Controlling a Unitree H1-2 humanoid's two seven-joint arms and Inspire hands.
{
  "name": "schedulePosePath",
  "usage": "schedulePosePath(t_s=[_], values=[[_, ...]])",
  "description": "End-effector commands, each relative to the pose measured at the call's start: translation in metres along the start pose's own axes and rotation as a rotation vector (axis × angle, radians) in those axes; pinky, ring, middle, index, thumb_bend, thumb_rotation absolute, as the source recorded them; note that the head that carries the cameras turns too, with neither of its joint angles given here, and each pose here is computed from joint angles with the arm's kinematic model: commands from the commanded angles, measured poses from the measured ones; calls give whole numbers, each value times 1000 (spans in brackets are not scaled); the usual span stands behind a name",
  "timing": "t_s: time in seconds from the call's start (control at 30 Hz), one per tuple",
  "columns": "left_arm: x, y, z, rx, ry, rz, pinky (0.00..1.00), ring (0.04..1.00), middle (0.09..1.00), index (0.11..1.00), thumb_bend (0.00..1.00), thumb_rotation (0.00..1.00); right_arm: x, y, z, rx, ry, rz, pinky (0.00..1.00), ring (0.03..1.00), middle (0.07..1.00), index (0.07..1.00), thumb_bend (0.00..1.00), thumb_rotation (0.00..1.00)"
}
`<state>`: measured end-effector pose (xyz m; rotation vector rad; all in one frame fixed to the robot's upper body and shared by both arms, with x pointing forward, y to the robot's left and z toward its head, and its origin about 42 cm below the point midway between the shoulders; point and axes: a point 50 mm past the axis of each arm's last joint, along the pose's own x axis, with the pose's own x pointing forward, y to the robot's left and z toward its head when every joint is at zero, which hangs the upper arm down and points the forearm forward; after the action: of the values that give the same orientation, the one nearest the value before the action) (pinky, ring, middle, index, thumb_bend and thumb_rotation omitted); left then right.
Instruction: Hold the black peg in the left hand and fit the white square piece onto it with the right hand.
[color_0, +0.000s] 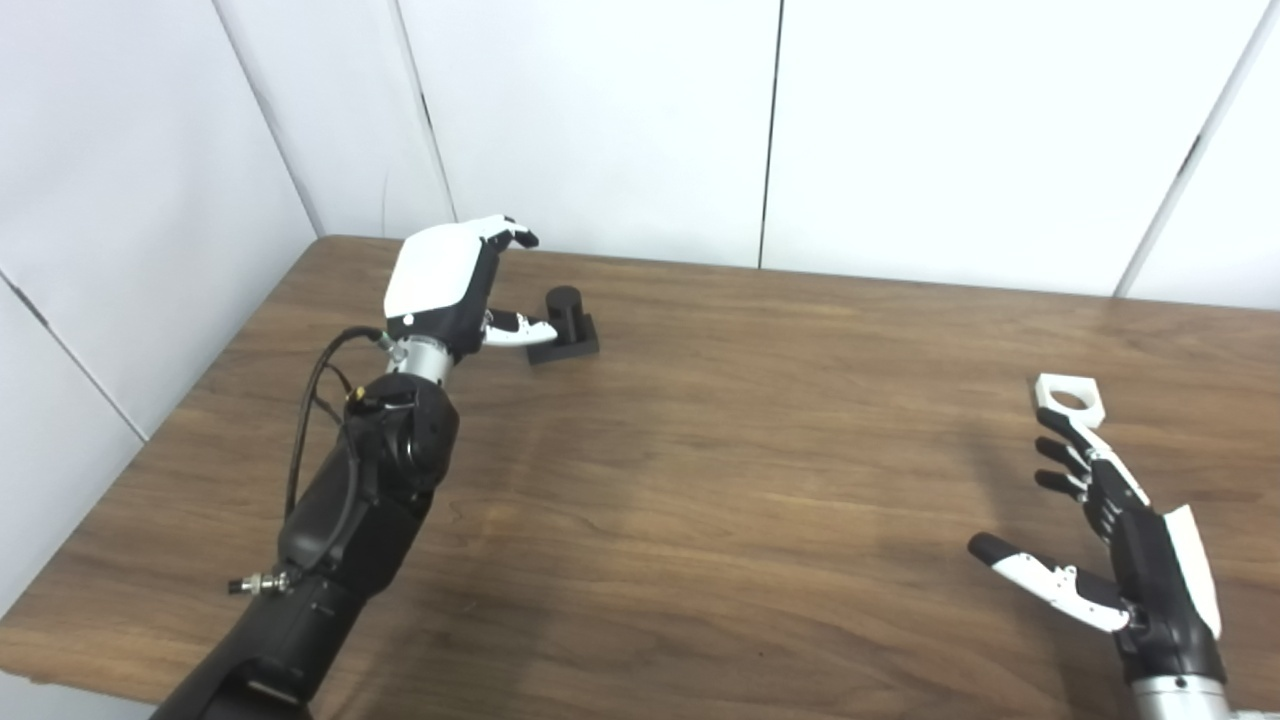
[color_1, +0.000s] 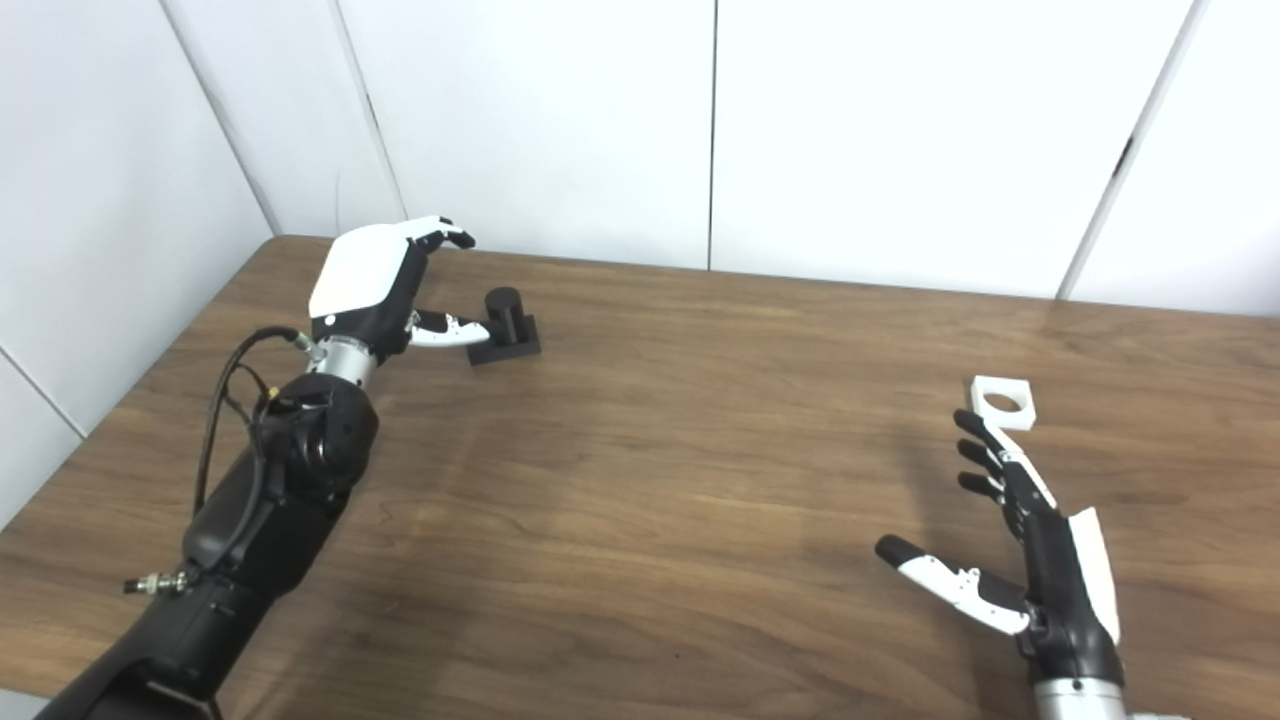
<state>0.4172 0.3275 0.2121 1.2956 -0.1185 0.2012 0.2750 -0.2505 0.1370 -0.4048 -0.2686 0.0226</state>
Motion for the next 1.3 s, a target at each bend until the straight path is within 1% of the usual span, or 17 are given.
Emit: schedulePosePath(t_s=[0.0, 0.1, 0.17, 0.33, 0.4, 0.6, 0.73, 0.97, 1.03, 1.13, 1.27], values=[[21, 30, 0, 47, -17, 61, 834, 908, 900, 756, 892, 433, 1, -11, -10, -45, 8, -6, 776, 853, 905, 861, 876, 420], [27, 28, -2, 79, -5, 20, 848, 921, 913, 763, 917, 511, 1, -11, -9, -44, 8, -3, 783, 858, 909, 863, 868, 415], [29, 27, -3, 89, 2, 2, 861, 929, 920, 768, 927, 530, 1, -10, -9, -44, 8, -1, 783, 860, 911, 866, 867, 417], [33, 23, -4, 103, 24, -34, 890, 938, 924, 771, 932, 522, 0, -10, -7, -47, 9, -6, 793, 863, 907, 864, 868, 414], [34, 21, -5, 110, 27, -45, 887, 935, 922, 769, 939, 532, 0, -10, -6, -48, 9, -7, 792, 865, 908, 864, 868, 415], [38, 13, -6, 117, 28, -74, 885, 934, 922, 764, 947, 534, -1, -9, -5, -39, 7, -14, 779, 860, 905, 859, 859, 389], [39, 6, -6, 120, 30, -94, 909, 944, 929, 766, 938, 533, -2, -9, -5, -42, 8, -16, 781, 858, 907, 861, 860, 396], [39, -5, -6, 131, 26, -113, 895, 944, 928, 751, 941, 553, -4, -8, -4, -42, 6, -24, 774, 857, 905, 859, 856, 394], [38, -10, -7, 128, 29, -120, 907, 948, 930, 748, 942, 563, -5, -9, -4, -42, 10, -26, 781, 857, 906, 860, 860, 392], [37, -16, -6, 124, 30, -129, 895, 947, 930, 741, 922, 548, -6, -8, -4, -43, 11, -28, 785, 860, 908, 863, 866, 404], [36, -23, -5, 90, 27, -133, 882, 941, 921, 724, 891, 507, -7, -8, -4, -42, -3, -28, 790, 862, 906, 864, 848, 385]])
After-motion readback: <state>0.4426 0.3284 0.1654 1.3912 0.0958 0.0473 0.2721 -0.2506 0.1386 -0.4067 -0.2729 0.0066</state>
